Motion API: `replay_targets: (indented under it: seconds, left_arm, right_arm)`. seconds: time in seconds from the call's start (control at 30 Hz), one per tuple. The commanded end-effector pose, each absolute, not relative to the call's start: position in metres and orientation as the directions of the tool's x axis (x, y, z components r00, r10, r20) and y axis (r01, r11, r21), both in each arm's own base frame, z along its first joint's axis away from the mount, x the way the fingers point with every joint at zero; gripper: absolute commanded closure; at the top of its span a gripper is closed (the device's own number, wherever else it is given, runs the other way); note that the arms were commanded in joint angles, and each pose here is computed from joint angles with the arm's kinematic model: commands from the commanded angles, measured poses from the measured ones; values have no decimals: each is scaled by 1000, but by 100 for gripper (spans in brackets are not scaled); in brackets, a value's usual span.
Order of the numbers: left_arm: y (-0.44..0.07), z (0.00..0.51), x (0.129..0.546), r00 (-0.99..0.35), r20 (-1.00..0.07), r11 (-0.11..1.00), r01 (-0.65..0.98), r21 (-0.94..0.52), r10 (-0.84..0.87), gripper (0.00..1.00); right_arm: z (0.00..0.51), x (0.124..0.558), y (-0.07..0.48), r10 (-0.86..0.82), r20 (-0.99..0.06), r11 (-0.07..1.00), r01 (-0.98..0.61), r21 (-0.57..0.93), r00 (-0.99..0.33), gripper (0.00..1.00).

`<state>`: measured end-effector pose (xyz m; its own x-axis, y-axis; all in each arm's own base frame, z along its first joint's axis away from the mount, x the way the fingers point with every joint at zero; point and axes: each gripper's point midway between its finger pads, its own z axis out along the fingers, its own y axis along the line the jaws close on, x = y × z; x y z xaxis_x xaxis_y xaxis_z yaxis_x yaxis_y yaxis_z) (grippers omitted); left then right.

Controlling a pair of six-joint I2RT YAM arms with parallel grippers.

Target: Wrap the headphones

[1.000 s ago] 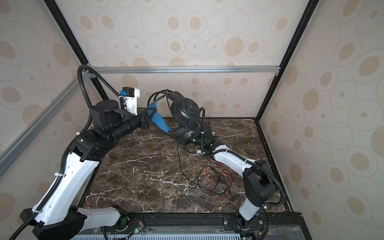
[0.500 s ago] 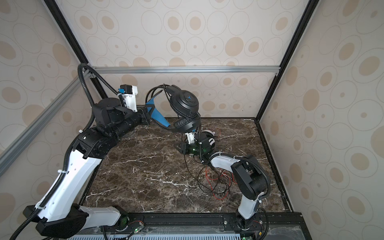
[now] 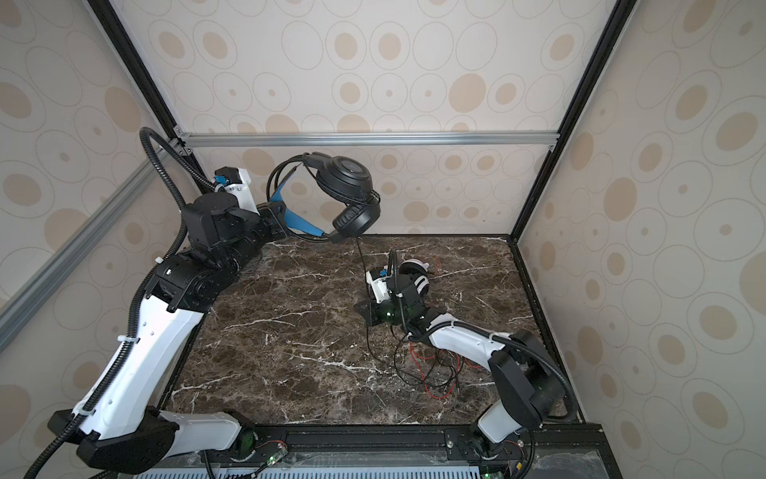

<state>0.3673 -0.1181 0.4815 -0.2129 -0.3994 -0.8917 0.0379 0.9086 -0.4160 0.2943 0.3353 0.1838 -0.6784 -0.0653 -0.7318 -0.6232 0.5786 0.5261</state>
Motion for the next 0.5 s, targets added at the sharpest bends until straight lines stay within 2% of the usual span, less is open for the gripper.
replay_targets:
  seconds: [0.0, 0.27, 0.47]
  left_arm:
    - [-94, 504, 373, -86, -852, 856, -8, -518, -516, 100]
    - [-86, 489, 393, -80, -818, 822, -38, -568, -569, 100]
    - [-84, 479, 403, -88, -794, 799, -62, -598, -602, 100]
  right_arm:
    - [170, 268, 322, -218, -717, 637, -653, 409, -662, 98]
    - [181, 222, 328, -423, -703, 599, -758, 257, -572, 98]
    - [186, 200, 348, -508, -702, 539, -820, 193, -500, 98]
